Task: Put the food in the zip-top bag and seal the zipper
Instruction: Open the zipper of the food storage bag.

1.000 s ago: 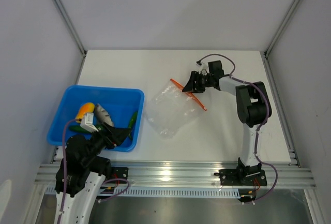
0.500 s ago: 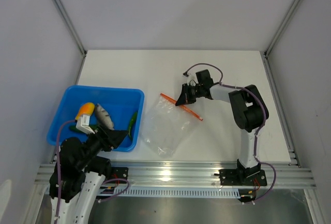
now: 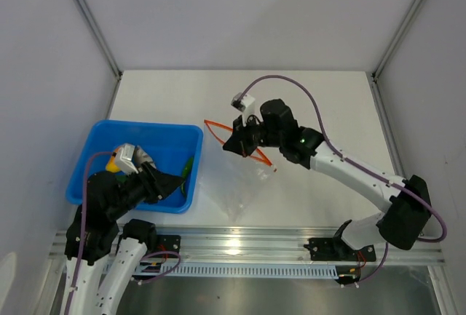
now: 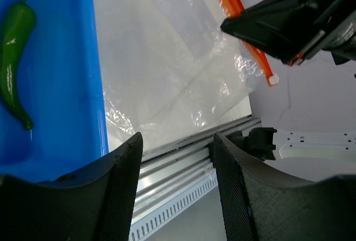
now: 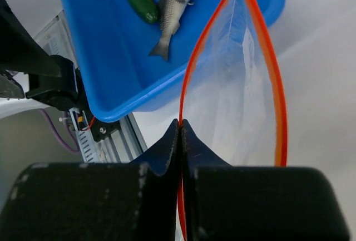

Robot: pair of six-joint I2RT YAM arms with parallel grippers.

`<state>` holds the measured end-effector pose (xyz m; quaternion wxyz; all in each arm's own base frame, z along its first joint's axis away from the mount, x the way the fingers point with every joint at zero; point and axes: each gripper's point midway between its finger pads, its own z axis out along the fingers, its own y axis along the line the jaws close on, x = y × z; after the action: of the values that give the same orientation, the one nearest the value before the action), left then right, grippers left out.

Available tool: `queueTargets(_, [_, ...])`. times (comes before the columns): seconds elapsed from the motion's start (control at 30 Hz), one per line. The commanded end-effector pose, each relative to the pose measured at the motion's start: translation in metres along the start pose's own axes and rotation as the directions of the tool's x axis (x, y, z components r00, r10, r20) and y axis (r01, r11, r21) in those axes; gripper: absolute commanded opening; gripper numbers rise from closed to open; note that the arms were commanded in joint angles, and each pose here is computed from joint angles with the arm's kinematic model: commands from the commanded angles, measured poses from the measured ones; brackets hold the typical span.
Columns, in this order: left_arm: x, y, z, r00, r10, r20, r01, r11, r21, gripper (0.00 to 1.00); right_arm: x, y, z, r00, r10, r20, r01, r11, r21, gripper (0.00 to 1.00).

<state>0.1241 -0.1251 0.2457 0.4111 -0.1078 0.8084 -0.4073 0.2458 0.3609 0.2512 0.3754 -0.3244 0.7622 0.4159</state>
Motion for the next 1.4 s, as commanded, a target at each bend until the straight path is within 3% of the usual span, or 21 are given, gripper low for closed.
queueTargets(0.0, [-0.006,-0.028,-0.006,1.0,0.025,-0.014,-0.024,0.995,0.1,0.56,0.034,0.012,0.004,0.994,-0.072,-0.083,0.08,0.993,0.089,0.0])
queueTargets(0.37, [-0.002,-0.029,0.005,0.997,-0.003,-0.079,0.012,0.994,0.112,0.57,0.094,0.085,0.037,0.97,-0.195,-0.147,0.216,0.965,0.149,0.0])
queueTargets(0.73, [0.014,-0.011,0.013,0.991,-0.02,-0.131,0.03,0.997,0.075,0.57,0.076,0.102,0.038,0.976,-0.198,-0.09,0.216,0.938,0.273,0.0])
queueTargets(1.27, [0.019,0.004,0.045,0.981,-0.072,-0.18,0.079,0.996,0.033,0.56,0.068,0.151,0.033,0.97,-0.24,-0.035,0.242,0.948,0.207,0.0])
queueTargets(1.37, [0.024,0.004,0.051,0.976,-0.067,-0.207,0.076,0.997,0.034,0.49,0.066,0.153,0.032,0.97,-0.241,-0.031,0.242,0.946,0.214,0.0])
